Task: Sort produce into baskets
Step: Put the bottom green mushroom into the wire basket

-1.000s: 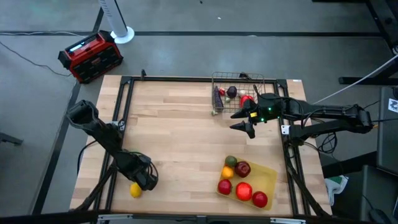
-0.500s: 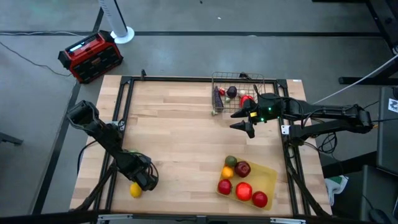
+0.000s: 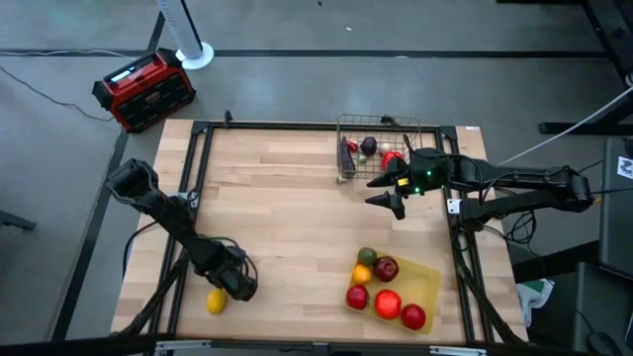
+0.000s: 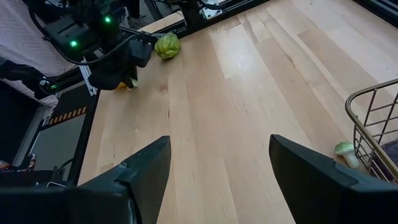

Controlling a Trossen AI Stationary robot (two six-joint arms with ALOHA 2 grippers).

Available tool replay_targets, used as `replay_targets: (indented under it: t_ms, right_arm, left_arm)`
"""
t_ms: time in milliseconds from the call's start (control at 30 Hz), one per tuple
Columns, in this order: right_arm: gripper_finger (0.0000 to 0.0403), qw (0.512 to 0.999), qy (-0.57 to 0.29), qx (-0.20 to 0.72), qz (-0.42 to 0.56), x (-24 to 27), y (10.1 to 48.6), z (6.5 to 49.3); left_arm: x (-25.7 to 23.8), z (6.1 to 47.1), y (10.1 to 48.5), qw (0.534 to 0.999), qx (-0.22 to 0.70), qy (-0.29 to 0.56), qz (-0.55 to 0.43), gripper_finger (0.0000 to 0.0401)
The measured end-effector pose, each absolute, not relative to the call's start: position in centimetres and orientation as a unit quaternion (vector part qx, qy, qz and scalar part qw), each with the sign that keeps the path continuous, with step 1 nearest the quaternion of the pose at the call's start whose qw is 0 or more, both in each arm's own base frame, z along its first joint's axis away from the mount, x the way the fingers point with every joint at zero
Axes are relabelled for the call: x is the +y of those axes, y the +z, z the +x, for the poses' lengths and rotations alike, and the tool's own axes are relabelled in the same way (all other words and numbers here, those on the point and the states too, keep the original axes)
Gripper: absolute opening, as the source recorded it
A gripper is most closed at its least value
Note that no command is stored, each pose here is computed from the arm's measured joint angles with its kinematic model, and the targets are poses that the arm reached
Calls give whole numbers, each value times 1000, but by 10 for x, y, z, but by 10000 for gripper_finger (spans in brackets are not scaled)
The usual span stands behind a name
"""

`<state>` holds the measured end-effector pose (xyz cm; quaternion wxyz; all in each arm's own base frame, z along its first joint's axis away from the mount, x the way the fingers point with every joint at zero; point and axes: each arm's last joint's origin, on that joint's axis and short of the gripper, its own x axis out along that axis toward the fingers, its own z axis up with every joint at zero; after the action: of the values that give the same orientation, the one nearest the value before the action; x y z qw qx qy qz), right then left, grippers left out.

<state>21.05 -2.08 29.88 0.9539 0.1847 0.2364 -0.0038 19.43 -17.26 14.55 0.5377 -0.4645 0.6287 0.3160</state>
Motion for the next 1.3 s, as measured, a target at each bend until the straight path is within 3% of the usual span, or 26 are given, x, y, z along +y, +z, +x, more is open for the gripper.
replay_targets:
  t_ms: [367, 667, 967, 1300]
  right_arm:
    - [269, 954, -4, 237, 185, -21, 299, 210]
    - [269, 954, -3, 237, 184, -21, 299, 210]
    - [269, 969, 11, 190, 154, -18, 317, 190]
    - [269, 984, -33, 133, 116, -18, 334, 167]
  left_arm:
    - [-146, 243, 155, 586, 569, 218, -534, 103]
    - [-96, 303, 180, 722, 388, 103, -564, 103]
    - [-7, 337, 212, 867, 150, 96, -465, 104]
    - [75, 350, 250, 942, -28, 180, -281, 104]
